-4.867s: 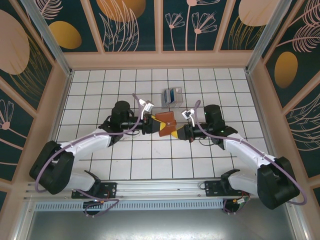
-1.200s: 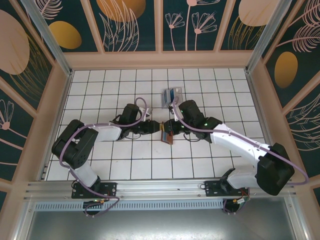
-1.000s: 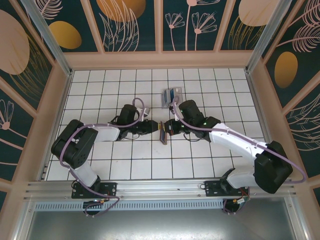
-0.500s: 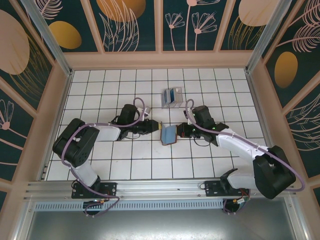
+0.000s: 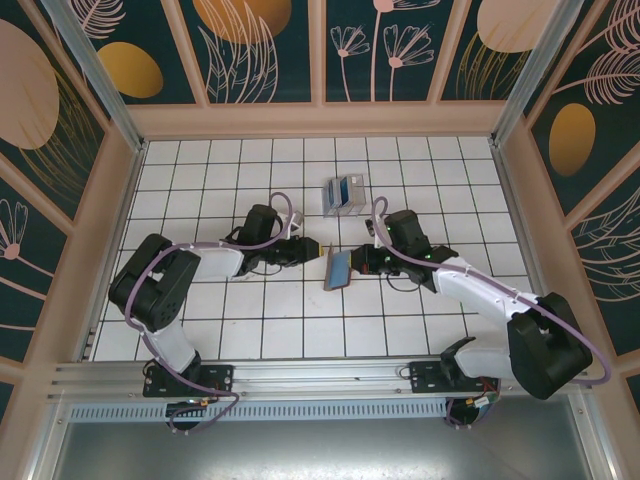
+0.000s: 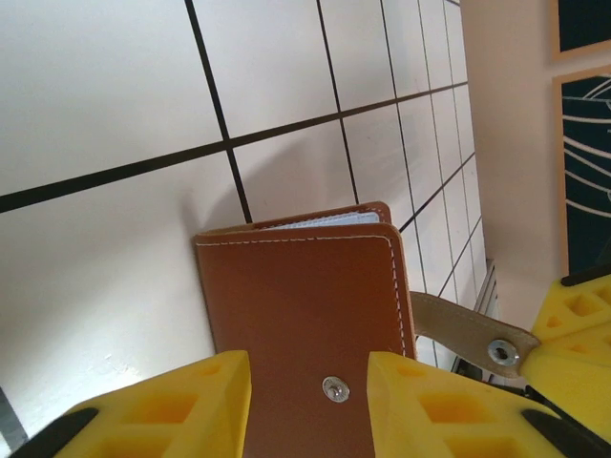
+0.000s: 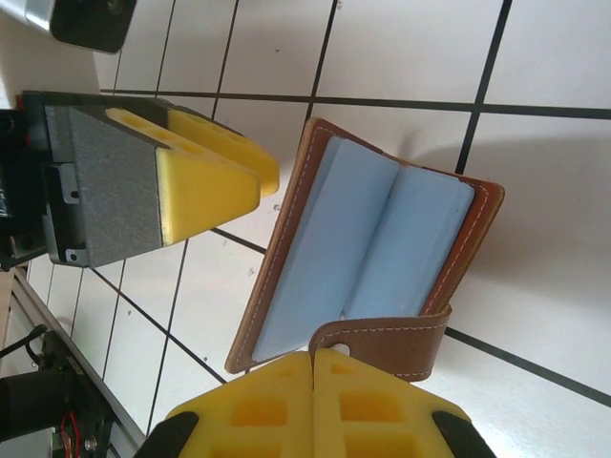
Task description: Put the credit cards into the card holder
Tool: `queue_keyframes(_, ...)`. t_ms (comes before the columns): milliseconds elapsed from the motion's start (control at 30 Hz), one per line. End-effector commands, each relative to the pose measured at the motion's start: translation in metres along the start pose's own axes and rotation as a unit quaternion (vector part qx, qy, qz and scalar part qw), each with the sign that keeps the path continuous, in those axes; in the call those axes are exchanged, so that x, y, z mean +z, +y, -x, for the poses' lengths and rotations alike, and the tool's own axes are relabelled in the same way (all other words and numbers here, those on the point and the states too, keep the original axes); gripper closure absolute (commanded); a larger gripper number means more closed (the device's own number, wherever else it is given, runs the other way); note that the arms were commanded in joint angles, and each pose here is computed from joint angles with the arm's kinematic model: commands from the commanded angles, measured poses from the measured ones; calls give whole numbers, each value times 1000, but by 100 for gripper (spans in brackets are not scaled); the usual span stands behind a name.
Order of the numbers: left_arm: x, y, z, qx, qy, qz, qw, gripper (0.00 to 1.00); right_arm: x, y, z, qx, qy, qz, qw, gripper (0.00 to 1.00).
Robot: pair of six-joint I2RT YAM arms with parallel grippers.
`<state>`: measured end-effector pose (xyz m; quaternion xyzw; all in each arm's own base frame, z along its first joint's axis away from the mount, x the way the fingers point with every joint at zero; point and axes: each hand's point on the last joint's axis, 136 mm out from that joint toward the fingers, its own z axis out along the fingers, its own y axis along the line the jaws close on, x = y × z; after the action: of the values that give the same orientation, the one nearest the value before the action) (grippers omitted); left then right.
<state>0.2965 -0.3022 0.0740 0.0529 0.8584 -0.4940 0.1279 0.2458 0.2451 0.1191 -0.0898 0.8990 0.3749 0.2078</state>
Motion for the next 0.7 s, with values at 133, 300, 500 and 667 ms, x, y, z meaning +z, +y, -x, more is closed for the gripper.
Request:
queue_keyframes(133, -13, -26, 21, 28, -16, -5, 999, 55, 2, 33, 20, -20, -4, 35, 999, 100)
queue_keyframes(300, -9, -12, 20, 22, -11, 24, 999, 57, 13, 30, 16, -25, 18, 28, 999, 100)
queue_keyframes(500, -9, 18, 14, 23, -9, 86, 996, 68, 15, 21, 10, -18, 21, 16, 999, 100)
queue_keyframes(667, -11, 24, 14, 26, -10, 106, 994, 79, 16, 15, 8, -14, 21, 6, 1000, 100)
